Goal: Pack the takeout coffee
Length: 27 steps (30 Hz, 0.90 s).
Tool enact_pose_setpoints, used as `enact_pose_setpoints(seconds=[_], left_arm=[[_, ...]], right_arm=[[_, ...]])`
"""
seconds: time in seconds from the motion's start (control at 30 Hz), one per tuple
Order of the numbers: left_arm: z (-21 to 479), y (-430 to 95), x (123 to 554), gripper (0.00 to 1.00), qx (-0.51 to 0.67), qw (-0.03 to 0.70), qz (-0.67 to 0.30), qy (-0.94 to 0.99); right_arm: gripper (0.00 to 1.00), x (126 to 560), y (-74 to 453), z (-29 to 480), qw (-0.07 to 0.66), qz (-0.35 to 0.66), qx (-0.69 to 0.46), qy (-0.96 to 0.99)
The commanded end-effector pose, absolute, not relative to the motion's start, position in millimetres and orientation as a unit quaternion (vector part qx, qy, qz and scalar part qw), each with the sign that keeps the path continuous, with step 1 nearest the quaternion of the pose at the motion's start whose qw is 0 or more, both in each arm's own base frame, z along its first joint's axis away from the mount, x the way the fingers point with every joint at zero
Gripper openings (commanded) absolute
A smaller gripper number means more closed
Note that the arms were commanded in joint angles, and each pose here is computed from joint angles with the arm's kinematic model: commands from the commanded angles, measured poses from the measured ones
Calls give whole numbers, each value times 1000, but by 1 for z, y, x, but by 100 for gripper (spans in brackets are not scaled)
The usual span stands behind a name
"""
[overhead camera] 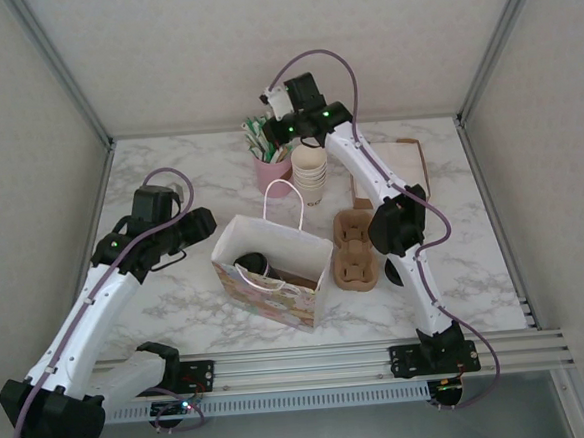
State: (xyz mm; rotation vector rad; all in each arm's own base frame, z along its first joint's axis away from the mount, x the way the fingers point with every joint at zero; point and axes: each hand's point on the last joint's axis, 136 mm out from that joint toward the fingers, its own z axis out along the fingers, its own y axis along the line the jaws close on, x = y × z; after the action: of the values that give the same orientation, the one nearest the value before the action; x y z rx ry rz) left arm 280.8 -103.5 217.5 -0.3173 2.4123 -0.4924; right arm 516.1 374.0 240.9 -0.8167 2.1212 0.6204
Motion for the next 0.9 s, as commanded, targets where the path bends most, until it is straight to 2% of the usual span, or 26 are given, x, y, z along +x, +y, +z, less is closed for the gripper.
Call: enact_pose_setpoints(seconds=[0.0, 0.5, 0.67, 0.87], left_arm=[[231, -102, 278, 57, -117, 337, -190, 915], [244, -95, 269, 58, -128, 358, -195, 904], [249, -93, 264, 58, -133, 367, -200, 899], [254, -92, 259, 58, -140, 375, -210, 892]], right_arm=[[0, 501, 373, 316, 446, 249, -327, 795], [0, 443, 338, 447, 537, 245, -302, 748], [0, 399, 325, 496, 562, 260, -305, 723], [0, 320, 309, 549, 586, 285, -333, 681]])
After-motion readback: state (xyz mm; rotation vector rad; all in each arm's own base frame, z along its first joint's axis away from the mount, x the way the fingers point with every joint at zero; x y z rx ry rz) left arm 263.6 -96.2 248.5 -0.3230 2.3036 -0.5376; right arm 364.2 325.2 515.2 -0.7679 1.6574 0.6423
